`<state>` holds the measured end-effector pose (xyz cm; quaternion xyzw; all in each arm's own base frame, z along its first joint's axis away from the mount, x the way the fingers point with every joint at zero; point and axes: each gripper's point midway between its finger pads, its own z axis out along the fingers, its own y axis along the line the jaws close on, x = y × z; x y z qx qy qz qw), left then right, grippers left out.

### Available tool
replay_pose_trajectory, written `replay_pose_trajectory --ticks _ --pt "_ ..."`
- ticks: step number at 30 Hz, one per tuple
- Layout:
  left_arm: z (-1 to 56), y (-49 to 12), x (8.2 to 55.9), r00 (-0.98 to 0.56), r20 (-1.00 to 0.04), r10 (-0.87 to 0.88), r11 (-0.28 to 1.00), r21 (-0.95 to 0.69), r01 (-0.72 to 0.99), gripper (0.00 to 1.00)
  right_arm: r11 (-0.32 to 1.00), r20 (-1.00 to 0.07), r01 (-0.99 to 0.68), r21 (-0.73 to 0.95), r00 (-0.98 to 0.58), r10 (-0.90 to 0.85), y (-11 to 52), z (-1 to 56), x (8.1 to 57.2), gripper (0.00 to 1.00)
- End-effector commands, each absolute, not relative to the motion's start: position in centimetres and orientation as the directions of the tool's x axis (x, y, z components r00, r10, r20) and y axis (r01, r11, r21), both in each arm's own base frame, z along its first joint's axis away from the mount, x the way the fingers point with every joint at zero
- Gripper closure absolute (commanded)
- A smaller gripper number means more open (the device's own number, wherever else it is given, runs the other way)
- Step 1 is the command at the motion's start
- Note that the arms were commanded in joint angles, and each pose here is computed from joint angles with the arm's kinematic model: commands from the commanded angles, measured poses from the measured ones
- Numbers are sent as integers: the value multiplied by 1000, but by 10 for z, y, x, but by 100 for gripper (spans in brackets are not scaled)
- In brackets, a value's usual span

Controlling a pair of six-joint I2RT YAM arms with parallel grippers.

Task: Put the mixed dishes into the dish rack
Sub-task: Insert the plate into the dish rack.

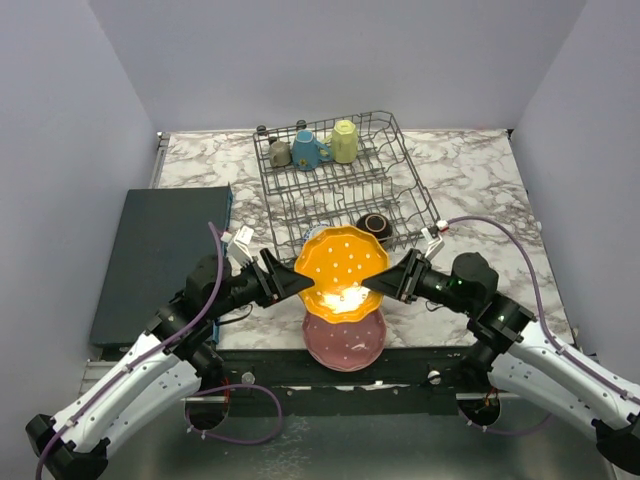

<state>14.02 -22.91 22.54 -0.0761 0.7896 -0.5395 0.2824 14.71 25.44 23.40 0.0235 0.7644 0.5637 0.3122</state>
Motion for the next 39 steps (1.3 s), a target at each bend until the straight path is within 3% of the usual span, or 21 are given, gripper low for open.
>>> replay_pose_trajectory --ticks 1,9,24,39 --pt "244 -226 145 -792 -436 -428 426 -870 248 35 326 -519 -405 854 -704 486 252 288 165 100" --pt "231 -218 153 -775 -476 -416 519 -824 228 33 428 -561 -378 821 -673 482 252 285 184 100" --pt "238 -210 166 -738 -598 -312 657 -697 287 30 663 -749 -378 646 -482 455 235 322 234 99" --pt "259 -194 170 -661 -729 -180 741 -542 396 27 858 -921 -374 352 -301 247 231 366 302 99"
